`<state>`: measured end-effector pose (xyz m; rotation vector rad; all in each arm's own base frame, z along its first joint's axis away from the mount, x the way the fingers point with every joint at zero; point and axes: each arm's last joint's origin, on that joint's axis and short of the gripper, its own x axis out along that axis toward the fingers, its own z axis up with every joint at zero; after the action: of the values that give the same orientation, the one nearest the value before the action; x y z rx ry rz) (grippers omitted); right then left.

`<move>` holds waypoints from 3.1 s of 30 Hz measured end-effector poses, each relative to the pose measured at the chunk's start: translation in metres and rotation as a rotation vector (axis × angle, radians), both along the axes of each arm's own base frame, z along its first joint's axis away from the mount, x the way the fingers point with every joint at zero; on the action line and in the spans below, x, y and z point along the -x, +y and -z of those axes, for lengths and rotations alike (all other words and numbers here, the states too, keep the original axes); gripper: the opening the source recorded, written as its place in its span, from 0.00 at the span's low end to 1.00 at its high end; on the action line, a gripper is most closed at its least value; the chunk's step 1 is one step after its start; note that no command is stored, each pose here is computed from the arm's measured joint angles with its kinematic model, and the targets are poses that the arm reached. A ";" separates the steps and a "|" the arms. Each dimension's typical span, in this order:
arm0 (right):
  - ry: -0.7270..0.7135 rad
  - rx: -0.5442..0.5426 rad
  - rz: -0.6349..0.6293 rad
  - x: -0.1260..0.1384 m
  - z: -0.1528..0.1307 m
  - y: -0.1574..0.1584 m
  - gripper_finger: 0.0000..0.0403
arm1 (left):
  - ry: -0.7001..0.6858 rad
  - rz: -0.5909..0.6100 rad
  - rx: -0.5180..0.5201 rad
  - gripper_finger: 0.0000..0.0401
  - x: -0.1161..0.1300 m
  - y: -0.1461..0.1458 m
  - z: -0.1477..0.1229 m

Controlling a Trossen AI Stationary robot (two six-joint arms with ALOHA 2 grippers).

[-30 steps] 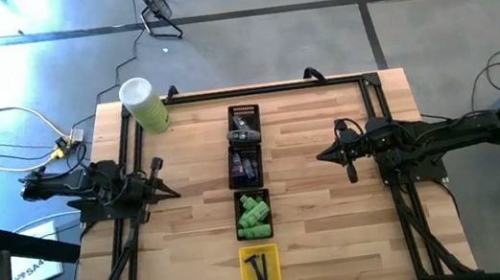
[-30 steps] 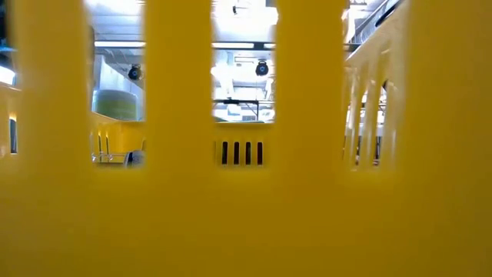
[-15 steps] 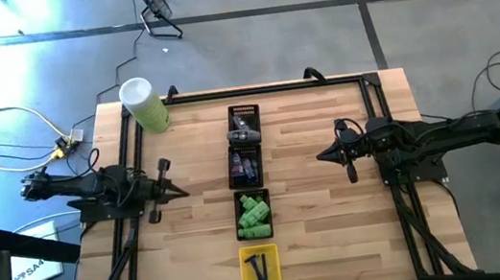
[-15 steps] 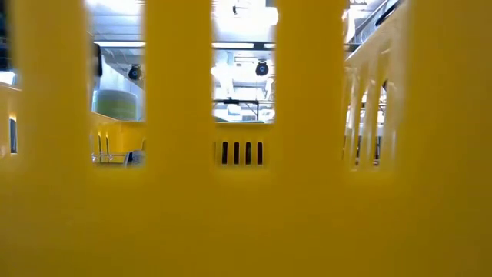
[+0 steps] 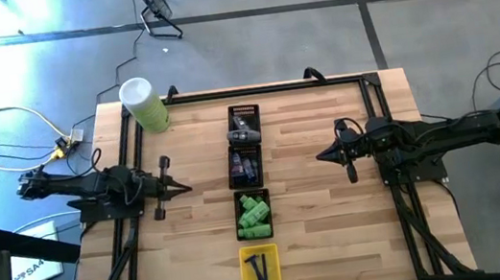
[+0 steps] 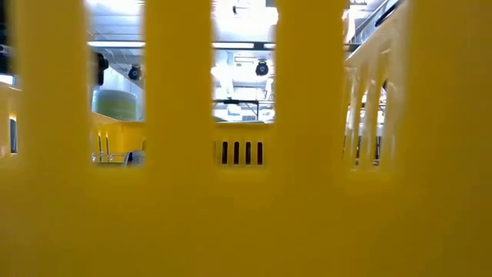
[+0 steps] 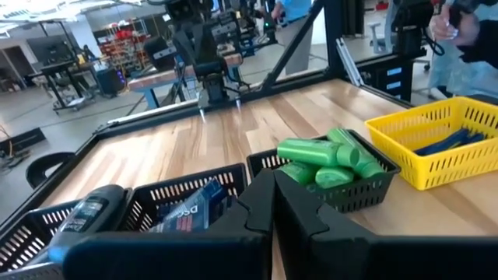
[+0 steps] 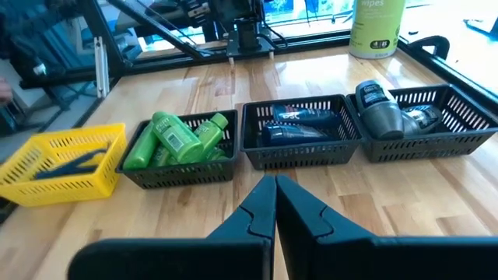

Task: Pick & Place Travel size toiletries
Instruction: Return to Home Position

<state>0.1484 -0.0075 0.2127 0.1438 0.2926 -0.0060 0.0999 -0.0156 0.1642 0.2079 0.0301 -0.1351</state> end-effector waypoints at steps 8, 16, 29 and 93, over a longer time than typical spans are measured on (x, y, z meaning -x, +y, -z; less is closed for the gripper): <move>-0.101 -0.060 -0.022 0.005 -0.011 -0.001 0.00 | 0.008 0.001 -0.008 0.00 -0.001 0.000 0.001; -0.155 -0.081 0.039 0.032 -0.019 -0.008 0.00 | 0.030 0.016 -0.005 0.00 0.001 0.000 -0.001; -0.294 -0.057 0.096 0.065 -0.029 -0.007 0.00 | 0.041 0.030 0.004 0.00 0.001 -0.001 -0.001; -0.310 -0.021 0.215 0.053 0.046 -0.013 0.00 | 0.186 0.009 0.241 0.00 -0.005 -0.002 0.008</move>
<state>0.0959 -0.0206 0.1671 0.1936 -0.0334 -0.1925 0.1049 -0.0175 0.1563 -0.0455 0.1967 -0.1652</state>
